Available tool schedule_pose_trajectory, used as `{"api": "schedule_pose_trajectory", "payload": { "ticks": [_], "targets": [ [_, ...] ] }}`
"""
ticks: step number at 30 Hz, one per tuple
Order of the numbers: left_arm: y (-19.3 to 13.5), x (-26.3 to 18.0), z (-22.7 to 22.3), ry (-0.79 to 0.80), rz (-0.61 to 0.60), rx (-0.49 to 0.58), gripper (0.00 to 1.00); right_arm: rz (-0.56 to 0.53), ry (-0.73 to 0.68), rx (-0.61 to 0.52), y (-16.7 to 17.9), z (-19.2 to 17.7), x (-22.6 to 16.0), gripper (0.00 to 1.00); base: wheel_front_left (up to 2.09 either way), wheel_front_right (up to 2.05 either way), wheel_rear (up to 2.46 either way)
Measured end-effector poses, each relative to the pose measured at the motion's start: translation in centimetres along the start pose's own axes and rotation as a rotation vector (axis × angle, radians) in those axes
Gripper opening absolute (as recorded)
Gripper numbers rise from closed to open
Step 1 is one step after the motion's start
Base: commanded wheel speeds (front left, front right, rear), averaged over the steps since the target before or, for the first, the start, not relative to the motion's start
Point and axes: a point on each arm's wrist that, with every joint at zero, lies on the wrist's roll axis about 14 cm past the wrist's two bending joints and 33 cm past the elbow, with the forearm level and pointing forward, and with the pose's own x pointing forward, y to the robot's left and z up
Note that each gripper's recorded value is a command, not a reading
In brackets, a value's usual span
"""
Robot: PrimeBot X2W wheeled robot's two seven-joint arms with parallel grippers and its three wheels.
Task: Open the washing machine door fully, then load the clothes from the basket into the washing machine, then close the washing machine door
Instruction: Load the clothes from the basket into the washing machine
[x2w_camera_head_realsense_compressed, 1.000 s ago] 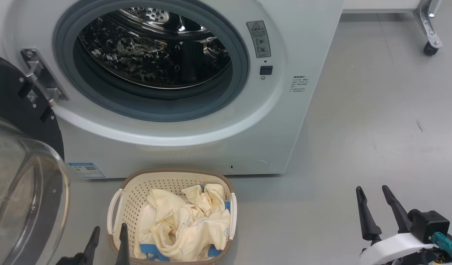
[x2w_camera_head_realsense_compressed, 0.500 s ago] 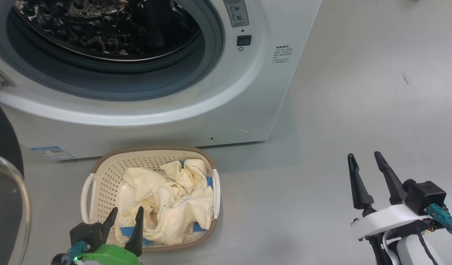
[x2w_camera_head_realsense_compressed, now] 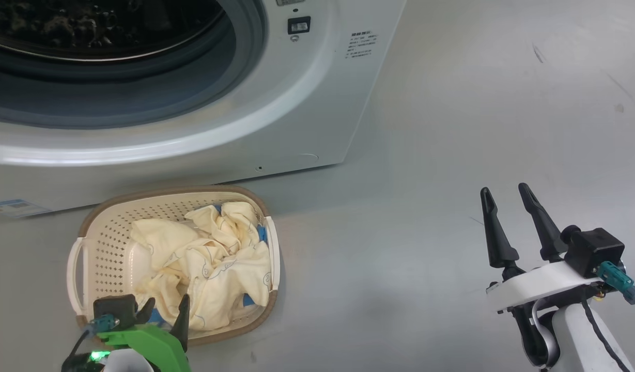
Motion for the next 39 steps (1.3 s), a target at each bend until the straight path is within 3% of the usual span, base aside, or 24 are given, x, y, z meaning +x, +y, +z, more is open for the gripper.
{"api": "schedule_pose_trajectory", "payload": {
  "ticks": [11,39],
  "targets": [
    [0.6,2.6,-3.8,0.184,-0.011,-0.044,1.00,-0.031,0.025,-0.015,-1.2,-0.8,0.5,1.00,0.00,0.00,0.00],
    [1.7,9.5,-7.5,0.371,-0.028,-0.129,1.00,-0.097,0.087,-0.053,-4.1,-3.3,3.1,1.00,0.00,0.00,0.00]
  ]
}}
